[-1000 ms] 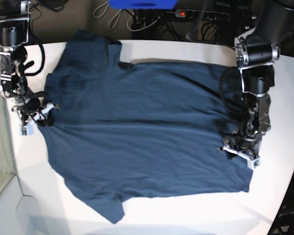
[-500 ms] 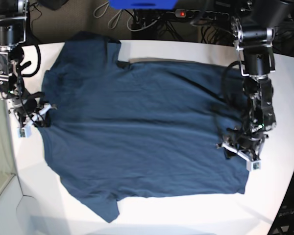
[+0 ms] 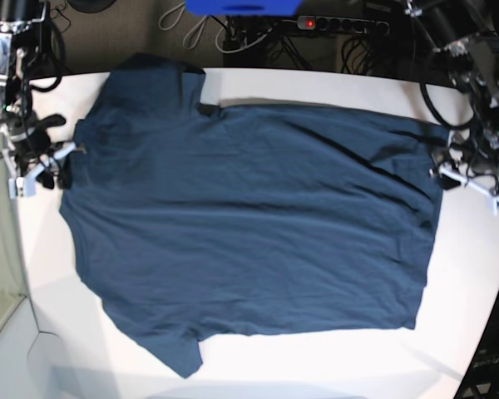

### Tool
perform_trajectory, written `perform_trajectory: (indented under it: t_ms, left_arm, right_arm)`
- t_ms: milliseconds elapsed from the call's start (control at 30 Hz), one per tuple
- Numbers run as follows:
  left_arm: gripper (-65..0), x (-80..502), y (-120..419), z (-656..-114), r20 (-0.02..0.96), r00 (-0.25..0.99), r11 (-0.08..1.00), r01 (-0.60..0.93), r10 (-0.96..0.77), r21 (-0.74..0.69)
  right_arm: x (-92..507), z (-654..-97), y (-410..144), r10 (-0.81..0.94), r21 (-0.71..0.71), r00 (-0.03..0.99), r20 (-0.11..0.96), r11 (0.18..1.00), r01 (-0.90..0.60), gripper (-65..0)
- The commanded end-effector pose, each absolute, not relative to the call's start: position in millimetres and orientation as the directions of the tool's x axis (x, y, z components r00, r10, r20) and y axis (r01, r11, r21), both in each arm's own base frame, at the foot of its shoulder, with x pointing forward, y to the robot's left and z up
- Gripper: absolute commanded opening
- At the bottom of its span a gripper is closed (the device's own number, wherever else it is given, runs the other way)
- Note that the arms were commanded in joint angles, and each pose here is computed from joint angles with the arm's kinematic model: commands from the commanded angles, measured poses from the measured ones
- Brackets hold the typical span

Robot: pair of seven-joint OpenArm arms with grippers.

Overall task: Layout the t-shirt on the table in an organized manner, then fold the t-shirt properly
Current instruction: 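Pull the grasped corners apart with both grippers to tension the edge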

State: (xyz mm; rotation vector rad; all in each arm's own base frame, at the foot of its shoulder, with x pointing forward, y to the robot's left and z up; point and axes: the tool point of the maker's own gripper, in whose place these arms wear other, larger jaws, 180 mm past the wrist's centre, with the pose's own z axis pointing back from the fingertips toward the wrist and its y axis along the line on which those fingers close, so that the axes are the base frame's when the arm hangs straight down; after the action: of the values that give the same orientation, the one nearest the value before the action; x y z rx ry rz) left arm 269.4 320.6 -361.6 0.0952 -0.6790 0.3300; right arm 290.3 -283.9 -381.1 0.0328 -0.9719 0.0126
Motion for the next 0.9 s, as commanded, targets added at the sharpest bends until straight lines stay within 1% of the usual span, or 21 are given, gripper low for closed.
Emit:
perform_trajectory:
  t_ms: [0, 133, 200, 300, 567, 867]
  left_arm:
    - [-18.0, 271, 325, -348, 0.67, 0.701, 0.945, -0.326, 0.244, -0.004]
    - [-17.4, 248, 318, -349, 0.66, 0.72, 0.951, -0.309, 0.216, 0.026]
    - [-17.4, 243, 314, -354, 0.652, 0.724, 0.95, -0.31, 0.224, 0.019]
    - [-17.4, 246, 310, -356, 0.675, 0.7, 0.949, -0.317, 0.235, -0.001]
    - [-17.4, 239, 308, -389, 0.655, 0.696, 0.935, -0.351, 0.295, -0.048]
    - [-17.4, 243, 308, -388, 0.671, 0.679, 0.933, -0.354, 0.297, -0.054]
  right_arm:
    - [299, -362, -288, 0.007, 0.01, 0.509, 0.861, 0.999, -0.03, -45.0]
    - [291, -371, -282, -0.014, 0.031, 0.525, 0.851, 0.999, -0.025, -45.0]
    - [290, -373, -280, -0.019, 0.037, 0.526, 0.85, 0.999, -0.023, -45.0]
    - [290, -373, -279, -0.019, 0.038, 0.527, 0.85, 0.999, -0.026, -45.0]
    - [282, -379, -279, -0.022, 0.041, 0.544, 0.839, 0.999, -0.024, -45.0]
    - [276, -384, -280, -0.024, 0.042, 0.558, 0.829, 0.999, -0.02, -45.2]
